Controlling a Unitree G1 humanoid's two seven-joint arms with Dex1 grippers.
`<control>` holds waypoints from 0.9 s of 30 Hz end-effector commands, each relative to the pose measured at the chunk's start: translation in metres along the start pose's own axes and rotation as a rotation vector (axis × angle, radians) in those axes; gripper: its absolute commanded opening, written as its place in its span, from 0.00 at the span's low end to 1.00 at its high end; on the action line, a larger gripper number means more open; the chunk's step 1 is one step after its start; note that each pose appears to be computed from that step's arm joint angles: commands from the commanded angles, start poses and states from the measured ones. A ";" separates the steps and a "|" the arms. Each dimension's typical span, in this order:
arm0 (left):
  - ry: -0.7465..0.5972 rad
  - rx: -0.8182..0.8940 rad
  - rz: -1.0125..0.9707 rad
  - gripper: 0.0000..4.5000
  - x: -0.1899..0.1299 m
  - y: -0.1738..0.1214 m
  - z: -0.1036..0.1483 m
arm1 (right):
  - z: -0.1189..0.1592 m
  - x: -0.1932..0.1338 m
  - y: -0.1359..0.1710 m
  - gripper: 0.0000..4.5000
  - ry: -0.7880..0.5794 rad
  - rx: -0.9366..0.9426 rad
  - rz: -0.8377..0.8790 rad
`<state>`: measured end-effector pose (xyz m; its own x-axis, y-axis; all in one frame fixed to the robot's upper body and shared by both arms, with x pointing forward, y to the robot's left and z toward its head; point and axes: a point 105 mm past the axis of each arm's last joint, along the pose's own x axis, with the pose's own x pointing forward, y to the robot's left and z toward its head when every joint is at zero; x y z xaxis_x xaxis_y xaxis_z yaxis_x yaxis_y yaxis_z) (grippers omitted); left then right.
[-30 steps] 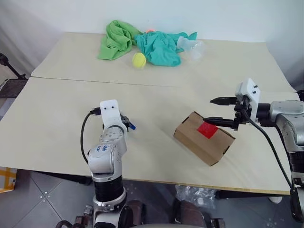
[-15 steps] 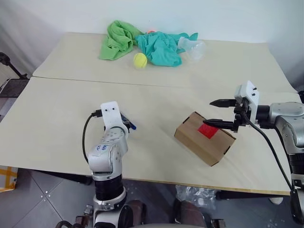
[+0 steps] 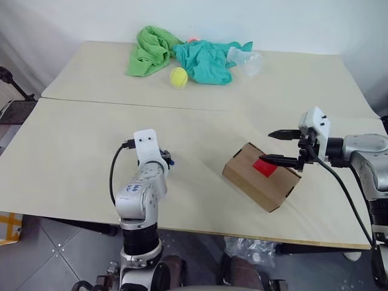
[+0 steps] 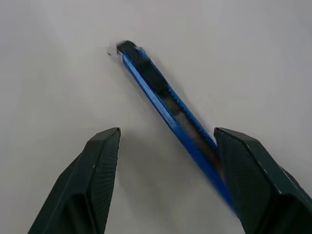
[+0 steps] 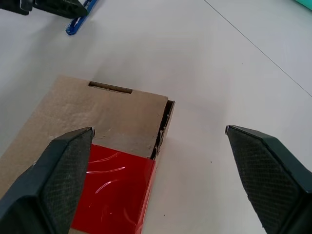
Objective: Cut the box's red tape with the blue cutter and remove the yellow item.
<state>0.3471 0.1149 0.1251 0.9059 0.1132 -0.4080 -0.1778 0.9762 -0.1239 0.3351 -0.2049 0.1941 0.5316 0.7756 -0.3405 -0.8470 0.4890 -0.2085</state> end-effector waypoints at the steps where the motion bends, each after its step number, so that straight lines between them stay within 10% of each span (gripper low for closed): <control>1: -0.030 -0.110 -0.165 0.71 -0.015 -0.054 0.017 | 0.013 -0.004 0.001 1.00 -0.030 -0.042 -0.005; 22: 0.120 -0.114 -0.202 0.71 -0.006 -0.078 -0.004 | 0.010 -0.005 0.002 1.00 -0.024 -0.034 -0.017; 27: 0.208 -0.123 -0.149 0.47 -0.006 -0.070 -0.018 | 0.009 -0.006 0.002 1.00 -0.023 -0.032 -0.021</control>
<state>0.3510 0.1157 0.1143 0.8748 0.1446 -0.4624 -0.2416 0.9575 -0.1577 0.3332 -0.2028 0.1926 0.5335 0.7727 -0.3441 -0.8458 0.4880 -0.2156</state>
